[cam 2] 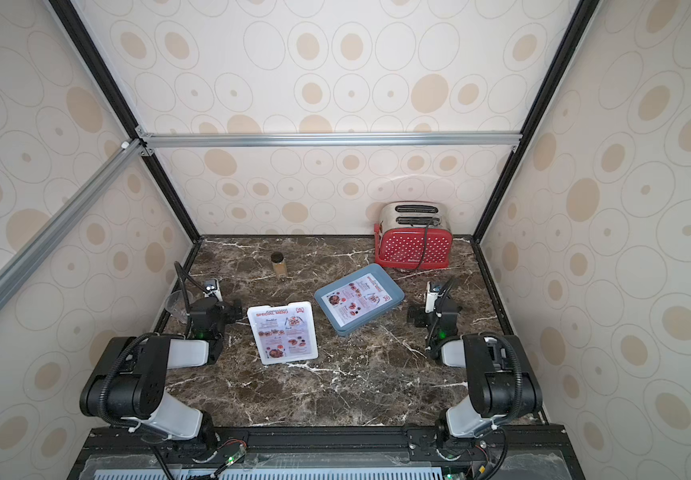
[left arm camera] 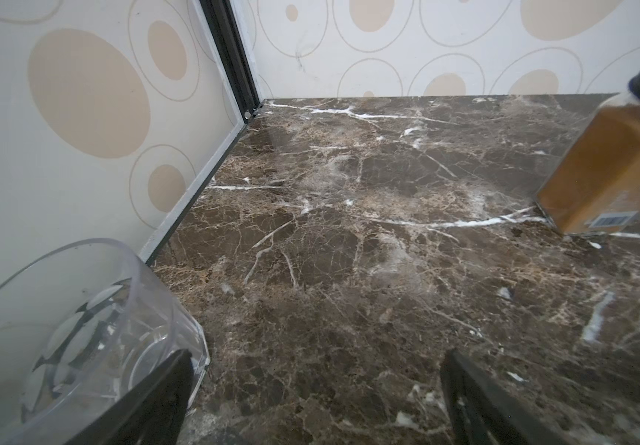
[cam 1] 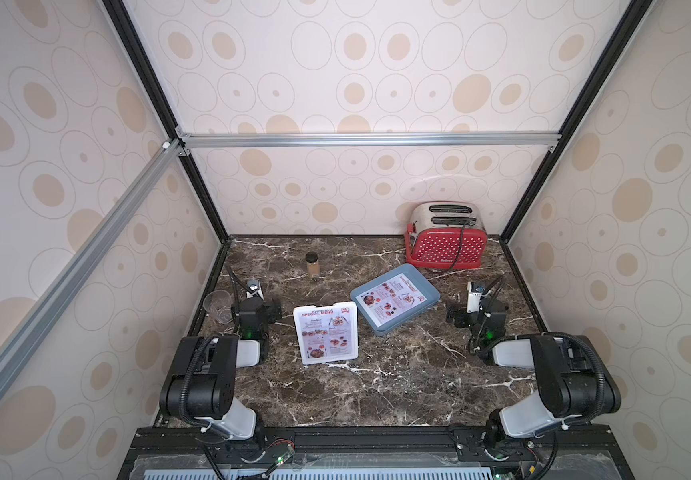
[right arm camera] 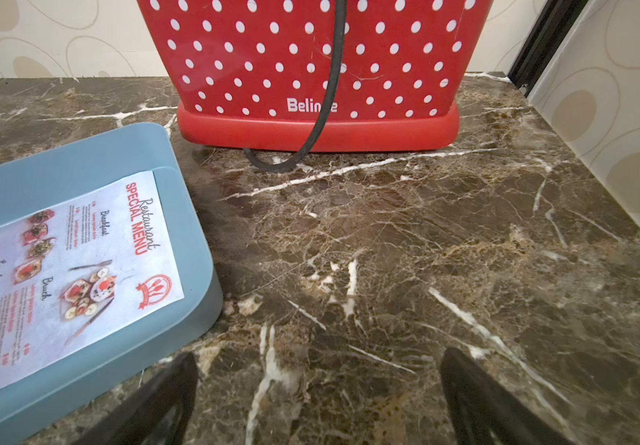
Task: Replace the menus in the menu holders
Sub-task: Adjust the menu holder at the center of the board.
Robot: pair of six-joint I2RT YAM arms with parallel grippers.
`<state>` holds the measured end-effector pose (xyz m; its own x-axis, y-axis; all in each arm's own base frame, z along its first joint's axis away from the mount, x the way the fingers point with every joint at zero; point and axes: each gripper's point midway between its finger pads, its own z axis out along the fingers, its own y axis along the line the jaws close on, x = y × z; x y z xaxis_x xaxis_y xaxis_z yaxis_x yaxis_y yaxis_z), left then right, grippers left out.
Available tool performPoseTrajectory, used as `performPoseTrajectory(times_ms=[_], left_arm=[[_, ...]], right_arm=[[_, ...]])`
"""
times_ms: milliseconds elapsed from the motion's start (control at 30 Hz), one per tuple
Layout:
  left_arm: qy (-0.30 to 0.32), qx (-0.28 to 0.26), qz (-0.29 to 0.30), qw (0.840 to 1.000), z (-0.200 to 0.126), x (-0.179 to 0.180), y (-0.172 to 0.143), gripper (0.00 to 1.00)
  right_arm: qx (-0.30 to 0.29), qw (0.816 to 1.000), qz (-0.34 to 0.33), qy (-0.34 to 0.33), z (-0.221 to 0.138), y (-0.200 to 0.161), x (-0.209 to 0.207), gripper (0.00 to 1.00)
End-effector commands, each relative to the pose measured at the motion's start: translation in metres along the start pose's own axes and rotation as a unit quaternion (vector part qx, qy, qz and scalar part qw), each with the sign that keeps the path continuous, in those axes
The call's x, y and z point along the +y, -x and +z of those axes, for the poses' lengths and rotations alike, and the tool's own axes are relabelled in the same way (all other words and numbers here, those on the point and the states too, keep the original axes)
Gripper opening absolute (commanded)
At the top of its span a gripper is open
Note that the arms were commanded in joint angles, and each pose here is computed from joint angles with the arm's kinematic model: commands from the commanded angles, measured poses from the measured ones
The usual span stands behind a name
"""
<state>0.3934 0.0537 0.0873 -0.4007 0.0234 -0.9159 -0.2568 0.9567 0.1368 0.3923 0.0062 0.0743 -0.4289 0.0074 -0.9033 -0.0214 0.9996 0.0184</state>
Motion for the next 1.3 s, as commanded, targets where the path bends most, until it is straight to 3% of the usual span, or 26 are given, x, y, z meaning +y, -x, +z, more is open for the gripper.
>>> performPoseTrajectory(times_ms=[0, 833, 933, 1133, 1267], left_arm=[[0.000, -0.021, -0.005, 1.000, -0.002, 0.001, 0.012, 0.99], [0.012, -0.030, -0.014, 0.999, -0.004, 0.005, 0.015, 0.99], [0.044, -0.036, -0.028, 0.998, -0.020, 0.021, 0.028, 0.99], [0.049, -0.036, -0.037, 0.997, -0.067, 0.037, 0.061, 0.99], [0.049, -0.032, -0.086, 0.995, -0.102, 0.049, 0.078, 0.99]], right_arm=[[-0.013, 1.000, -0.009, -0.004, 0.000, 0.011, 0.001, 1.00], [-0.026, 1.000, -0.007, -0.008, -0.004, 0.015, -0.001, 1.00], [-0.056, 0.998, -0.006, -0.011, -0.026, 0.032, -0.001, 1.00], [-0.021, 0.999, 0.035, 0.006, -0.078, 0.042, 0.005, 1.00], [-0.016, 0.996, 0.085, 0.036, -0.113, 0.049, 0.016, 0.95]])
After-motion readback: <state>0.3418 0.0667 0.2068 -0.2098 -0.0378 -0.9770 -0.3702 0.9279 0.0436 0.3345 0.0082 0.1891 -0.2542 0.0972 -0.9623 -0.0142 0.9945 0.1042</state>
